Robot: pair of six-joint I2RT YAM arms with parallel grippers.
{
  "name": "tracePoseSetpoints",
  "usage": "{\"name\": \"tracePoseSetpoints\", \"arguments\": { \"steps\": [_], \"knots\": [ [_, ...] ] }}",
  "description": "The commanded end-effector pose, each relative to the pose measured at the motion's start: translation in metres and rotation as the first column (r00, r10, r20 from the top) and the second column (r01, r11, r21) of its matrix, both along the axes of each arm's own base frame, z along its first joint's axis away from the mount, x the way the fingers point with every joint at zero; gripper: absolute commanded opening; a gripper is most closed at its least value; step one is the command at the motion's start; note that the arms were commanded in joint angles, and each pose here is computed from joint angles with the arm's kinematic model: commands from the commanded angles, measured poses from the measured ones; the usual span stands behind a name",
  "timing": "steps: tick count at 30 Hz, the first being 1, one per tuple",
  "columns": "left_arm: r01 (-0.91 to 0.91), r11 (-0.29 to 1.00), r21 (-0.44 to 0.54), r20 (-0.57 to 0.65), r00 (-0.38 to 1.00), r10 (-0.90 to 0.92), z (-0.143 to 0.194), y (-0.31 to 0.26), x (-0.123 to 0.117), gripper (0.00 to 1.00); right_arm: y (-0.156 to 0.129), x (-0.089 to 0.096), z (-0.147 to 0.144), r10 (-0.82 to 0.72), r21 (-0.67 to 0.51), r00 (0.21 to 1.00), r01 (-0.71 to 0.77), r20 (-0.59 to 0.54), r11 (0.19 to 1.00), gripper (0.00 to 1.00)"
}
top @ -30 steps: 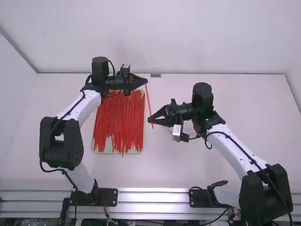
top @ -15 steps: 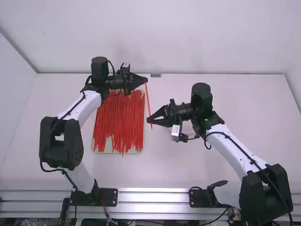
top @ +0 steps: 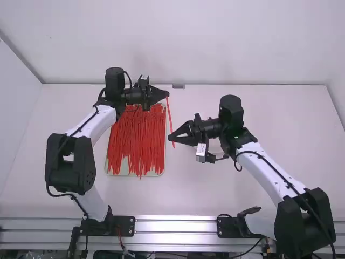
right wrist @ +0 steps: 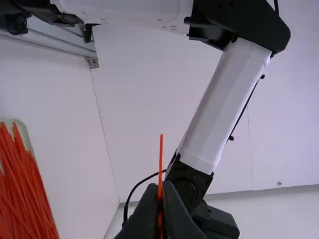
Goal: Fasten the cable tie
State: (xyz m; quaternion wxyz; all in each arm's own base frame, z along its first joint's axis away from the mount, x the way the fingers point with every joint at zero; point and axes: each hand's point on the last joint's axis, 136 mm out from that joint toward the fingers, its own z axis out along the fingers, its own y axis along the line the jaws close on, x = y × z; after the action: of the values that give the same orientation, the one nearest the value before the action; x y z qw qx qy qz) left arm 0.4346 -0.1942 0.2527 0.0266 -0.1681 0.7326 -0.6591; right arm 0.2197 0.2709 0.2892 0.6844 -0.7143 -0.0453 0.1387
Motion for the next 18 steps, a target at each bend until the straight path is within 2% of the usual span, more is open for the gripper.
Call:
{"name": "tracePoseSetpoints", "arguments": {
  "steps": [1, 11, 18],
  "knots": [
    [0.041, 0.999, -0.009, 0.007, 0.999, -0.041, 0.002, -0.006, -0.008, 0.01, 0.001, 0.0, -0.002, -0.002, -0.004, 1.0, 0.002, -0.011, 1.0, 0.07],
    [0.057, 0.998, -0.01, 0.008, 0.998, -0.057, 0.002, -0.012, -0.011, 0.01, 0.002, 0.005, 0.0, -0.03, -0.004, 1.0, 0.03, -0.001, 1.0, 0.12],
    [0.067, 0.998, -0.011, 0.002, 0.998, -0.067, 0.0, -0.015, -0.014, 0.02, 0.003, 0.009, 0.005, -0.05, -0.001, 0.999, 0.05, -0.015, 0.999, 0.09]
  ]
}}
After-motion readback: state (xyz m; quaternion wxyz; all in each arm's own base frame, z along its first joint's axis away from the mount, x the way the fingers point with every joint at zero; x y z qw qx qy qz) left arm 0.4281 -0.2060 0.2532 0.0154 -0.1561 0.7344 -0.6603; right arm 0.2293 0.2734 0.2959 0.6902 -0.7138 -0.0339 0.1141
